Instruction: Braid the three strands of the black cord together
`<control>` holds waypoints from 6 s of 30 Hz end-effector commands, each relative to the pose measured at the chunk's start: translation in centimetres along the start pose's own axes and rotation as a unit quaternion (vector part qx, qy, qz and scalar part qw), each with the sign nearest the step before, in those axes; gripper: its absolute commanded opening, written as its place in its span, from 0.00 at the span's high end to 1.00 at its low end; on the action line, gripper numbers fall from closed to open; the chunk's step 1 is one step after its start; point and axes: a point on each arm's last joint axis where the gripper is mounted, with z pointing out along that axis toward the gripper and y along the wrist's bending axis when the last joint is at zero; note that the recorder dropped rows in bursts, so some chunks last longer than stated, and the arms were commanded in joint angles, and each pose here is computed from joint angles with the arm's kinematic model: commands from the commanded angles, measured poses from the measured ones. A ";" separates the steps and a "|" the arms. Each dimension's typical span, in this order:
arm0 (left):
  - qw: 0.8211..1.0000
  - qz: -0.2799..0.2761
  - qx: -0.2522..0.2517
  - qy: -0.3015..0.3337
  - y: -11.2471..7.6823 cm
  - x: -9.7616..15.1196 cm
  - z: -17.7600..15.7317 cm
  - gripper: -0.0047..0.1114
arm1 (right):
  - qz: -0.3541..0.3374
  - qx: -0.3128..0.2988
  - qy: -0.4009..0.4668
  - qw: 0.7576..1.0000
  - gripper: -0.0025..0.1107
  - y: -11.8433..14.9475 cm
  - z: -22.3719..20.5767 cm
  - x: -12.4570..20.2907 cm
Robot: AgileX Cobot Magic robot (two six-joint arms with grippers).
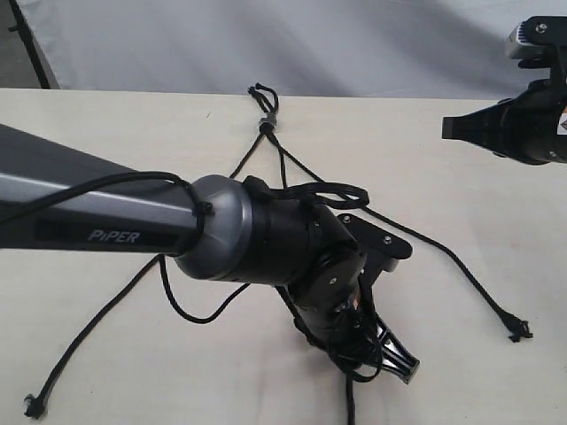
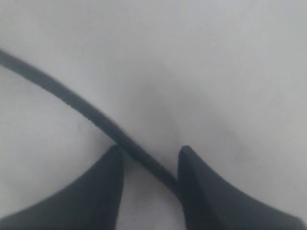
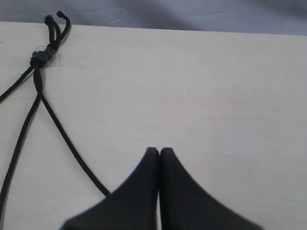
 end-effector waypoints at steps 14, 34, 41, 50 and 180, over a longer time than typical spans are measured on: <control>0.983 0.068 -0.159 0.060 4.5 0.2 -6.0 0.96 | 0.000 -0.003 -0.016 1.000 0.97 -0.1 -0.1 -0.2; 0.966 -0.106 -0.237 0.019 21.8 9.2 -6.9 0.96 | 0.001 -0.005 -0.021 1.000 0.97 0.0 -0.1 -0.3; 0.975 -0.159 -0.153 -0.004 20.4 12.8 -4.6 0.96 | 0.002 -0.007 -0.024 1.000 0.97 0.0 -0.1 -0.4; 0.998 -0.027 -0.030 0.050 9.9 12.3 -4.3 0.96 | 0.002 -0.011 -0.036 0.999 0.97 0.1 -0.1 -0.6; 0.963 -0.236 -0.124 -0.042 21.3 16.7 -7.0 0.41 | -0.265 -0.168 0.141 0.939 0.98 15.9 -8.0 1.1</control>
